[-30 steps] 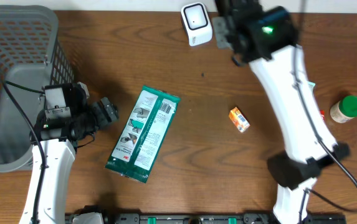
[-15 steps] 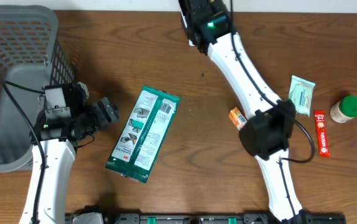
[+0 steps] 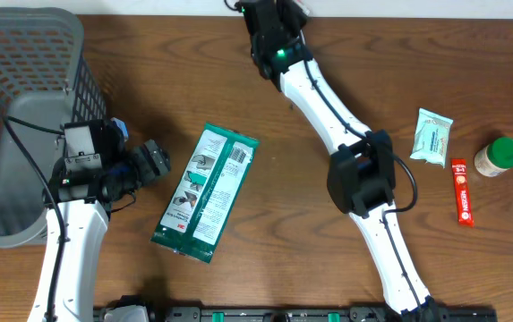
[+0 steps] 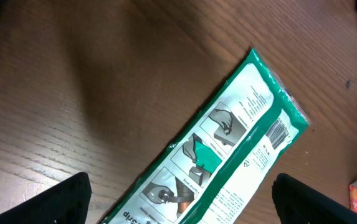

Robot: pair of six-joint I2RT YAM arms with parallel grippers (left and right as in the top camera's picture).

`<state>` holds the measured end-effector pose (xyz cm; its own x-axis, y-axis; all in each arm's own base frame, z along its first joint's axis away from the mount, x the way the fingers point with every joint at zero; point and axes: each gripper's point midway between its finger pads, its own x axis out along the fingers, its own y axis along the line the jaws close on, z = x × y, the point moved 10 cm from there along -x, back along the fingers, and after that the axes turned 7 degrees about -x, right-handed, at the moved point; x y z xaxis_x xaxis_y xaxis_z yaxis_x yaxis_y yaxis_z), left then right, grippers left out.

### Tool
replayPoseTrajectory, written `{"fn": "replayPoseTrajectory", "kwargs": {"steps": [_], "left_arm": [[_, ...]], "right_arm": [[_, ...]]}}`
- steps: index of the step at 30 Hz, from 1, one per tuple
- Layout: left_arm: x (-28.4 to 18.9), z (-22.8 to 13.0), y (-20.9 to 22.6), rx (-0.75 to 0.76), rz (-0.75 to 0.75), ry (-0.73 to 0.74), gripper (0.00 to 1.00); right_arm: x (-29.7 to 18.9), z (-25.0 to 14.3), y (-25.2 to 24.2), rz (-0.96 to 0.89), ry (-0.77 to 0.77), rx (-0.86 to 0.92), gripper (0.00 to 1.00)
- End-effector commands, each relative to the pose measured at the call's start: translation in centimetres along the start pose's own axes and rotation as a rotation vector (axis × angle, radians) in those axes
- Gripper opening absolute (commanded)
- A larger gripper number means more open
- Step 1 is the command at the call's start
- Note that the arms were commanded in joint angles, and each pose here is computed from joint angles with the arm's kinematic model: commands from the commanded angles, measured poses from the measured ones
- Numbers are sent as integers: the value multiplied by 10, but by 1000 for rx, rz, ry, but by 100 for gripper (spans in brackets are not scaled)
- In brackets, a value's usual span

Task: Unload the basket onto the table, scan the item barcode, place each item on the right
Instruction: 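Raise the orange pack up to the scanner, then carry the orange pack right and set it down at the right edge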

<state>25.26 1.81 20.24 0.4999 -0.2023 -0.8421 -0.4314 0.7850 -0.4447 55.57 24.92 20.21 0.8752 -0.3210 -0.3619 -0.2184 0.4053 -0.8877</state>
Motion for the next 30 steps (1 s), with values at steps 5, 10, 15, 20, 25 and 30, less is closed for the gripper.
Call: {"fn": "replayPoseTrajectory", "kwargs": {"steps": [5, 10, 15, 20, 25, 30], "left_arm": [[-1, 3, 2, -21, 15, -10, 93], [-1, 3, 2, -20, 15, -9, 93], [-1, 3, 2, -20, 15, -9, 93], [-1, 3, 2, -21, 15, -10, 93], [-1, 3, 2, -21, 15, -10, 93], [-1, 3, 2, -21, 15, -10, 93]], "right_arm": [[9, 4, 38, -17, 13, -139, 1], [12, 5, 45, -1, -1, -143, 1], [14, 4, 37, -40, 8, -56, 1], [-1, 7, 8, -81, 22, -26, 1], [-58, 13, -49, -40, 0, 62, 1], [-129, -8, -103, 184, -41, 144, 1]]}}
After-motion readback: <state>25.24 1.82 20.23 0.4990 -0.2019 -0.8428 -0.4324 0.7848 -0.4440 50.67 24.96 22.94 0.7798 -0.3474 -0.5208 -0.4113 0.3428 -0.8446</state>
